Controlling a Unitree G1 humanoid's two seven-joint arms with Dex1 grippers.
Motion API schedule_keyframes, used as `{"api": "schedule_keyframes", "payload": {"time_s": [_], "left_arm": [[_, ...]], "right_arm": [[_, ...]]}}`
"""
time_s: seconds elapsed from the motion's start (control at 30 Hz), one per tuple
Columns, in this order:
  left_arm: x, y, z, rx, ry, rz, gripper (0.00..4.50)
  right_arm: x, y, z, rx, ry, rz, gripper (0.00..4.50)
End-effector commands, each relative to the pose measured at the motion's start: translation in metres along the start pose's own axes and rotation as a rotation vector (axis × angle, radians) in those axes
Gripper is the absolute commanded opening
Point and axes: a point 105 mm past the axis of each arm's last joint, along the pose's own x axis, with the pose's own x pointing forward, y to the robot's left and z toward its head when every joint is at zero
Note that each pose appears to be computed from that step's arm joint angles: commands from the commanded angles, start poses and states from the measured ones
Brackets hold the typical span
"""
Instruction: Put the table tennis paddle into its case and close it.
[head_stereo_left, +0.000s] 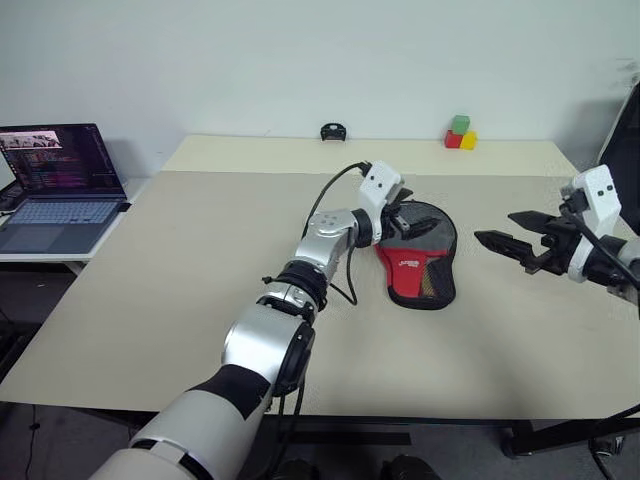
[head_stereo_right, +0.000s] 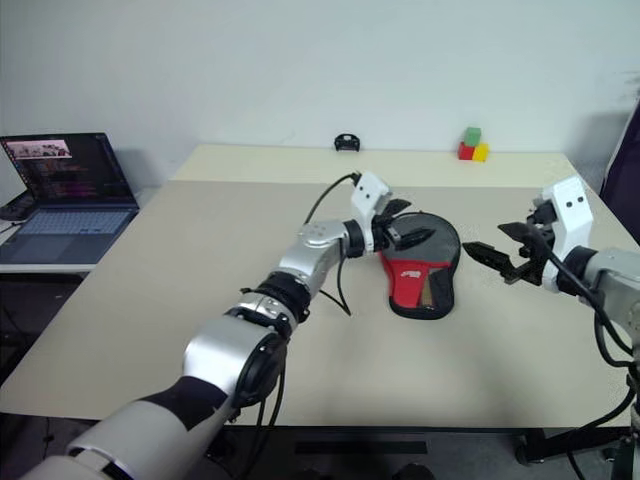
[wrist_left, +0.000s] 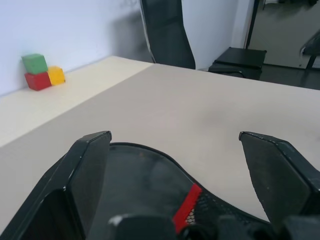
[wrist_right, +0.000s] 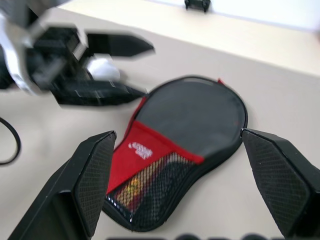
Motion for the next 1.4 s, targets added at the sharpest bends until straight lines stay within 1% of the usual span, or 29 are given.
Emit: {"api": "schedule_keyframes", "payload": {"time_s": [0.03,0.17,0.23,0.33,0.43,0.57,0.67,0.97,1.07,1.23,1.4], "left_arm": [[-0.015,0.01,0.019,0.034,-0.089,-0.017,4.5],[-0.047,0.014,0.013,0.047,-0.092,-0.078,4.5],[-0.068,0.015,0.007,0.056,-0.074,-0.099,4.5],[-0.11,0.013,0.001,0.026,-0.04,-0.128,4.5],[-0.133,0.008,-0.004,0.019,0.008,-0.12,4.5],[-0.149,0.015,-0.006,0.011,0.037,-0.023,4.5],[-0.159,0.017,-0.007,0.009,0.046,0.032,4.5],[-0.183,0.007,-0.007,-0.008,0.075,0.041,4.5],[-0.185,0.007,-0.006,-0.014,0.08,0.05,4.5],[-0.187,0.007,-0.005,-0.014,0.082,0.055,4.5],[-0.186,0.007,-0.003,-0.01,0.079,0.063,4.5]], "right_arm": [[0.001,-0.004,-0.002,0.011,-0.006,-0.025,4.34],[0.013,-0.011,-0.014,0.076,0.012,-0.05,4.43],[0.02,-0.015,-0.017,0.084,0.026,-0.053,4.43],[0.036,-0.024,-0.028,0.096,0.068,-0.081,4.43],[0.048,-0.03,-0.037,0.118,0.099,-0.096,4.43],[0.065,-0.033,-0.047,0.174,0.131,-0.09,4.43],[0.08,-0.035,-0.054,0.179,0.14,-0.09,4.43],[0.105,-0.037,-0.074,0.147,0.2,-0.077,4.43],[0.111,-0.037,-0.076,0.148,0.202,-0.07,4.43],[0.126,-0.024,-0.08,0.181,0.216,-0.017,4.43],[0.132,-0.013,-0.088,0.191,0.257,0.034,4.43]]}}
